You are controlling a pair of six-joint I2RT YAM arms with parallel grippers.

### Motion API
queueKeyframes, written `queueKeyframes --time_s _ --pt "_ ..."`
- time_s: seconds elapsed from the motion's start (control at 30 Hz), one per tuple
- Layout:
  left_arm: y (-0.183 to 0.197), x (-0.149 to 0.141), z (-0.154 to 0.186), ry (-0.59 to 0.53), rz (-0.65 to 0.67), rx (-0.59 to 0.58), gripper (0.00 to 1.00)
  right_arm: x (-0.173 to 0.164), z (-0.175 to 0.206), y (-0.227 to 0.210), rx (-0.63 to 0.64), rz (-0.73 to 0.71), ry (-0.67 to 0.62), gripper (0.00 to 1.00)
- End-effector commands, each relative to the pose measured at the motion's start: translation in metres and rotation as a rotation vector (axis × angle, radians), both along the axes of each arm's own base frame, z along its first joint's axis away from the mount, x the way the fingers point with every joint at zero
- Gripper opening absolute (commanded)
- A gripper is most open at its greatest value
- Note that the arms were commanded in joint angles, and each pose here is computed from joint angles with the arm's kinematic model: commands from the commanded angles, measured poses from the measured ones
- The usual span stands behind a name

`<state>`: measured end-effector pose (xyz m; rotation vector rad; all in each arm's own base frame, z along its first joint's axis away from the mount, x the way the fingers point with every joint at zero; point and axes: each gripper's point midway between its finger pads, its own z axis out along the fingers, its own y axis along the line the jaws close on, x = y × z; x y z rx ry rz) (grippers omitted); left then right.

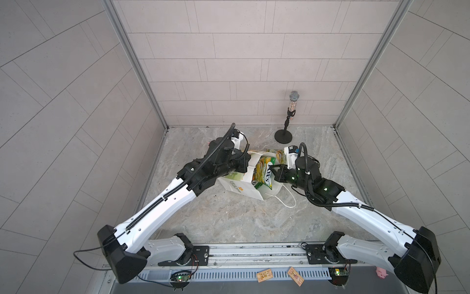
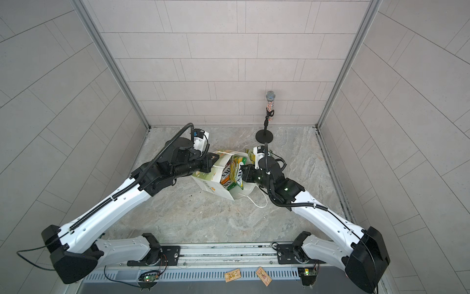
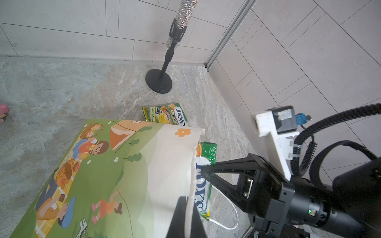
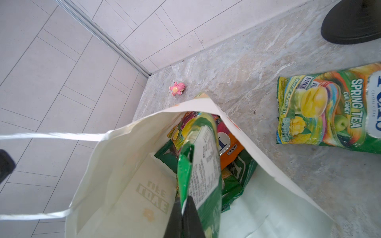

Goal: Take the snacks out of the paper bag
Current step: Pick up the snack from the paper bag.

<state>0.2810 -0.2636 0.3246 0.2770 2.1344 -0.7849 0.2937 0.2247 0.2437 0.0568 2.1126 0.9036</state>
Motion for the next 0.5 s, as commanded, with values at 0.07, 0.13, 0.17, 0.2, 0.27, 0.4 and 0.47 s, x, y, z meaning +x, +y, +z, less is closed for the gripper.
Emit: queueKeyframes --time_s 0.07,0.13,0.17,0.2,0.27,0.4,0.47 --pt "0.012 -0.003 0.016 -0.047 0.037 -0.016 0.0 -0.013 0.047 -0.001 0.064 0.083 -0.072 0.0" --pt "0.012 -0.004 0.016 -0.05 0.037 -0.014 0.0 -0.016 0.059 -0.005 0.075 0.087 -0.093 0.0" --pt "0.012 -0.004 0.016 -0.049 0.036 -0.015 0.0 -0.017 0.066 -0.008 0.081 0.086 -0.106 0.0" --pt "0.012 -0.004 0.016 -0.048 0.034 -0.015 0.0 -0.018 0.07 -0.01 0.084 0.084 -0.115 0.0" --pt "0.011 -0.004 0.015 -0.046 0.028 -0.013 0.0 -0.019 0.081 -0.015 0.103 0.084 -0.132 0.0" --pt "0.01 -0.005 0.015 -0.043 0.025 -0.013 0.0 -0.021 0.106 -0.028 0.147 0.075 -0.172 0.0" --pt "0.011 -0.005 0.014 -0.042 0.025 -0.011 0.0 -0.022 0.117 -0.038 0.148 0.055 -0.2 0.0"
